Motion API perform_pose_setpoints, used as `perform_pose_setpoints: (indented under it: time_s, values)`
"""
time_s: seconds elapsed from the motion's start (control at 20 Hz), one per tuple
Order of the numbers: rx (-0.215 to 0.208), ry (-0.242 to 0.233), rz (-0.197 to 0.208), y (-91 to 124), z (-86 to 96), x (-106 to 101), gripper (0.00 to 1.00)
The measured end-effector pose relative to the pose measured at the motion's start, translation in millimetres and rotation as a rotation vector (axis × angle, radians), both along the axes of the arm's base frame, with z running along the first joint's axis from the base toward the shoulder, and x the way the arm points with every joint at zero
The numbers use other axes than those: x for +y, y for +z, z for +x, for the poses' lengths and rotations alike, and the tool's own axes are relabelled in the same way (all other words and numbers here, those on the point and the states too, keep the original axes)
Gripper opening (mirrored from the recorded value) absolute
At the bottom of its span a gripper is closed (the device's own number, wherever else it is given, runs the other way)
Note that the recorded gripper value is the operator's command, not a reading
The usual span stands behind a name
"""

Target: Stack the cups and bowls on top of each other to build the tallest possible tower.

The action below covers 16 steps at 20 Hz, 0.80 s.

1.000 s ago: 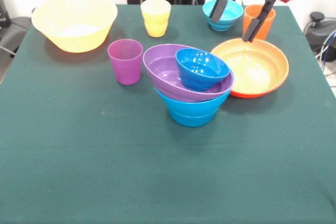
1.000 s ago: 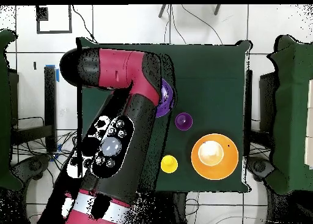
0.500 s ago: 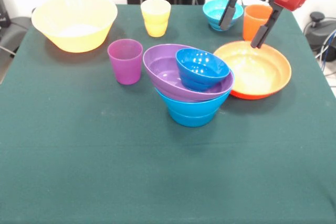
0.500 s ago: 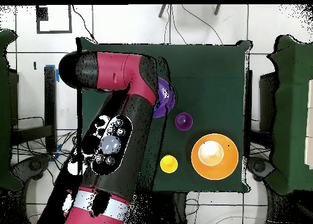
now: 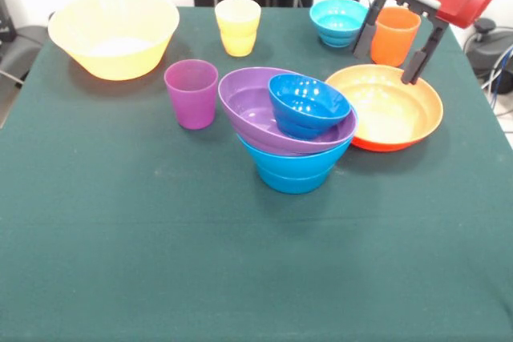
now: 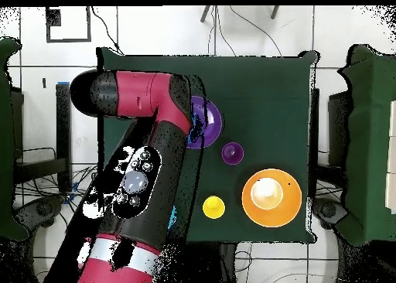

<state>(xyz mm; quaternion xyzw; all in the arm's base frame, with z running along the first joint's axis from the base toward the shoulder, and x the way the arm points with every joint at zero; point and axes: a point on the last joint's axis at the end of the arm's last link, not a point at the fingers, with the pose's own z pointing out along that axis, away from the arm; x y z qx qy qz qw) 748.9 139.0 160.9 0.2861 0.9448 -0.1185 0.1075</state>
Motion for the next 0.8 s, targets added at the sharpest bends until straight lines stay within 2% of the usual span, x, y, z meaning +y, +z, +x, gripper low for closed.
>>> perform_pose_setpoints:
  time_s: [0.3, 0.55, 0.8]
  values:
    - [-0.011, 0.005, 0.018, -8.6, 0.2, 7.8, 1.0]
    - [-0.01, 0.011, 0.014, -20.1, -1.1, 9.2, 1.0]
    - [-0.005, 0.009, 0.012, -21.9, -2.8, 7.4, 1.0]
